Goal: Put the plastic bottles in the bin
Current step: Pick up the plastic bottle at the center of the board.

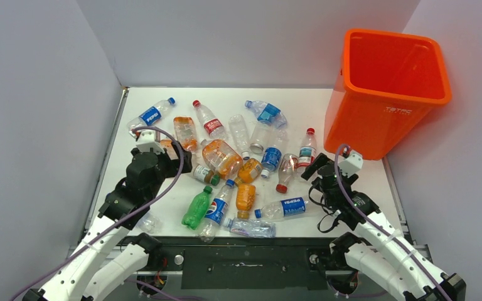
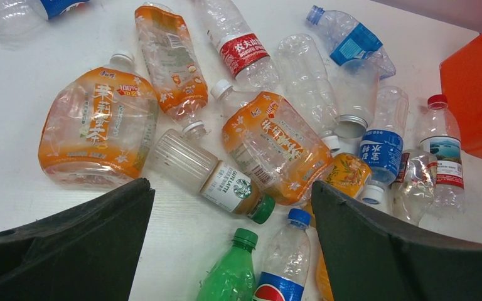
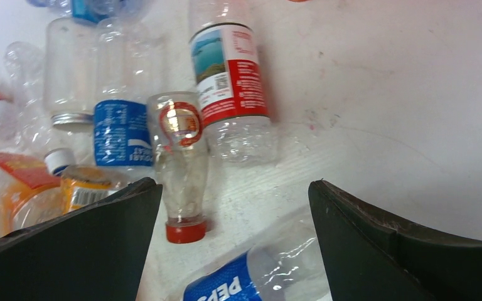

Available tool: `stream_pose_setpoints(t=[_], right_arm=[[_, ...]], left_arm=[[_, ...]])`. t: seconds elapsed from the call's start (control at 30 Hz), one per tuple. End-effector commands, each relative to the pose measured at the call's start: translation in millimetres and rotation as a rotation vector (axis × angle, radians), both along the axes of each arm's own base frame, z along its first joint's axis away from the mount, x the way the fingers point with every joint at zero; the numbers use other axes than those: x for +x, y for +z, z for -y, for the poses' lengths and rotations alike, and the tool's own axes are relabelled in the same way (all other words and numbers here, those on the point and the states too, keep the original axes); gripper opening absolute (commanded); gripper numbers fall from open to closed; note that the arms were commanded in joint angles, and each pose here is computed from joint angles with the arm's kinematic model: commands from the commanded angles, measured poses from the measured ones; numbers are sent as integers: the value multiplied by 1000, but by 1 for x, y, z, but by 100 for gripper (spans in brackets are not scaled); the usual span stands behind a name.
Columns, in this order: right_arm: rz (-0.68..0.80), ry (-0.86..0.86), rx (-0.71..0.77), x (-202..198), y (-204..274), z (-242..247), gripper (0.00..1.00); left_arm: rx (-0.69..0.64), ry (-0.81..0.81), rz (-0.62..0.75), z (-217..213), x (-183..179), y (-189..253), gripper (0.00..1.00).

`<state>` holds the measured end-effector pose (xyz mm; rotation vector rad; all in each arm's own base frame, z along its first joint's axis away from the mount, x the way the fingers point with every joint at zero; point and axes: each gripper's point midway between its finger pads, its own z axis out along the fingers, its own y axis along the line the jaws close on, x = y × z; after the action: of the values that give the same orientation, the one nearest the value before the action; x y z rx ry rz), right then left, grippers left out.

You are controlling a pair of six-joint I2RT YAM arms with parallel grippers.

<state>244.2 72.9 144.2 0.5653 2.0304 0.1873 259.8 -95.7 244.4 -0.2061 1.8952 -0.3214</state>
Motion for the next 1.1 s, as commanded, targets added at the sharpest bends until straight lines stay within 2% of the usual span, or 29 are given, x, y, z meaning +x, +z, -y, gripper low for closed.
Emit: stream_pose_setpoints(t=[0.0,0.2,0.33,0.4,0.53,0.6,0.8,0.87,1.07], right_arm=[[-61,-102,88,-10,-19,13,90],[-114,-125,123,-20,-34,12,90],[-126,-56,148,-23,-41,1,90],[-122,-18,168,-24,-44,-5,90],[-111,47,182,-23,-46,-16,90],[-94,71,182,-20,-42,-19,90],[-67,114,160,-14,-34,-24,90],[-63,130,160,-14,-34,-26,90],[-52,177,154,-13,-29,-32,90]], left_arm=[[-16,-34,43,7,2,12,96],[-31,-78,41,16,1,12,96],[-18,-248,21,43,-7,7,96],[27,-311,-43,59,-13,-8,96],[218,-376,-225,87,-22,-45,97],[255,-433,-271,108,-28,-52,98],[233,-591,-339,179,-35,-69,100],[251,-624,-386,196,-38,-88,94],[309,-622,-473,212,-34,-136,91]])
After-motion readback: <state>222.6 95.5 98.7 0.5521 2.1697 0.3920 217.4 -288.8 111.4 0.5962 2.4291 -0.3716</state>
